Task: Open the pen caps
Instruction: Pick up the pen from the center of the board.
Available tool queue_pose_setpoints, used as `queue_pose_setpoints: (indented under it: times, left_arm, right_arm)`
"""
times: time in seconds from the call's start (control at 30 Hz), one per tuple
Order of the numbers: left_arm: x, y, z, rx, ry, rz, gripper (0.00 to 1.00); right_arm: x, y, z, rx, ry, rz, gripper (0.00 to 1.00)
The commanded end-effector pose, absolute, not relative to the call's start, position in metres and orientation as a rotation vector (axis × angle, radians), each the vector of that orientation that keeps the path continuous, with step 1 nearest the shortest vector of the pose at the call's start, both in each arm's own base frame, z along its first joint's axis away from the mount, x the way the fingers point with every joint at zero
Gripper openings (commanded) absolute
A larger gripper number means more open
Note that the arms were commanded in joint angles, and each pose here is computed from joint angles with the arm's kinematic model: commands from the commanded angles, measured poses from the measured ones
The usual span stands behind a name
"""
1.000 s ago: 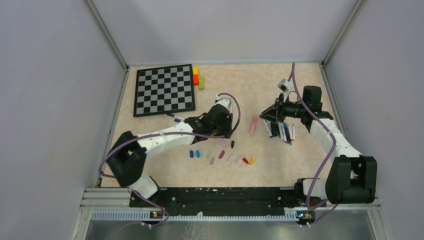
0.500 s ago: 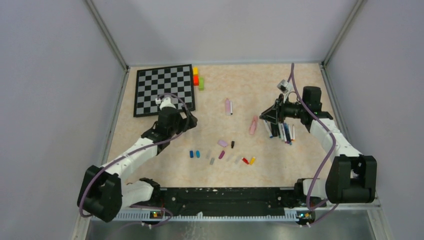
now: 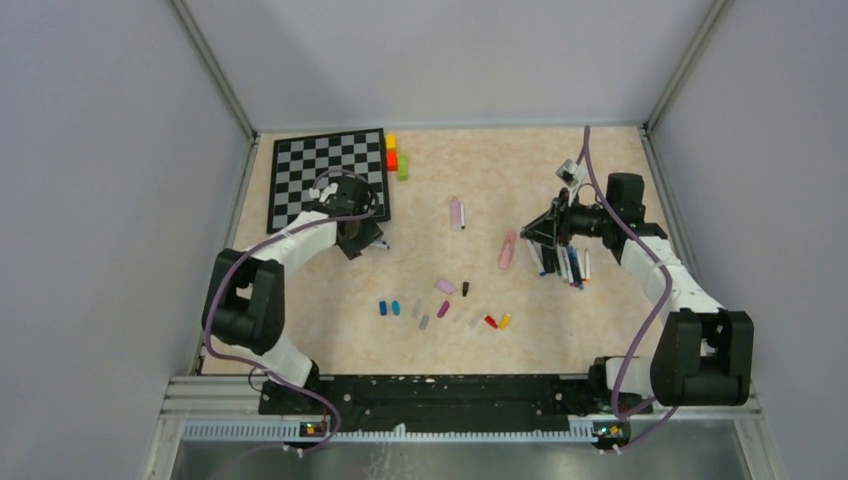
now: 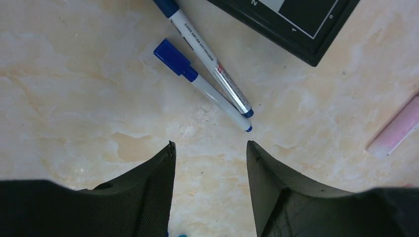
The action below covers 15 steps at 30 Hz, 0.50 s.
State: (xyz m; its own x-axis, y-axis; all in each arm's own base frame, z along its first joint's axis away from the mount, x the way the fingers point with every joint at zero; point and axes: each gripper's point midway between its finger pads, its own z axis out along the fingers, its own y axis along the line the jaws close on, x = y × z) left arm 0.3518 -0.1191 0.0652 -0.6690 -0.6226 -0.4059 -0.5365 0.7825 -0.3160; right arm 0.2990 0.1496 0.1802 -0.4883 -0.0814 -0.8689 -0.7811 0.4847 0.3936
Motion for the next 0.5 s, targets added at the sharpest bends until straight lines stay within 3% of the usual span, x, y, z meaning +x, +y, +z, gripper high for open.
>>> queue_pose_setpoints:
  times: [0.0,0.47]
  left_arm:
    - [0.356,-0.110,0.066,-0.985,2.458,-0.152,0.57]
    - [0.379,-0.111,0.057,-1.053,2.480,-0.076,0.48]
  right_arm:
    - [0.307,0.148,0.193,-0.760,1.835,1.019,0.31]
    - [0.308,0.147,0.191,-0.761,1.846,1.016,0.31]
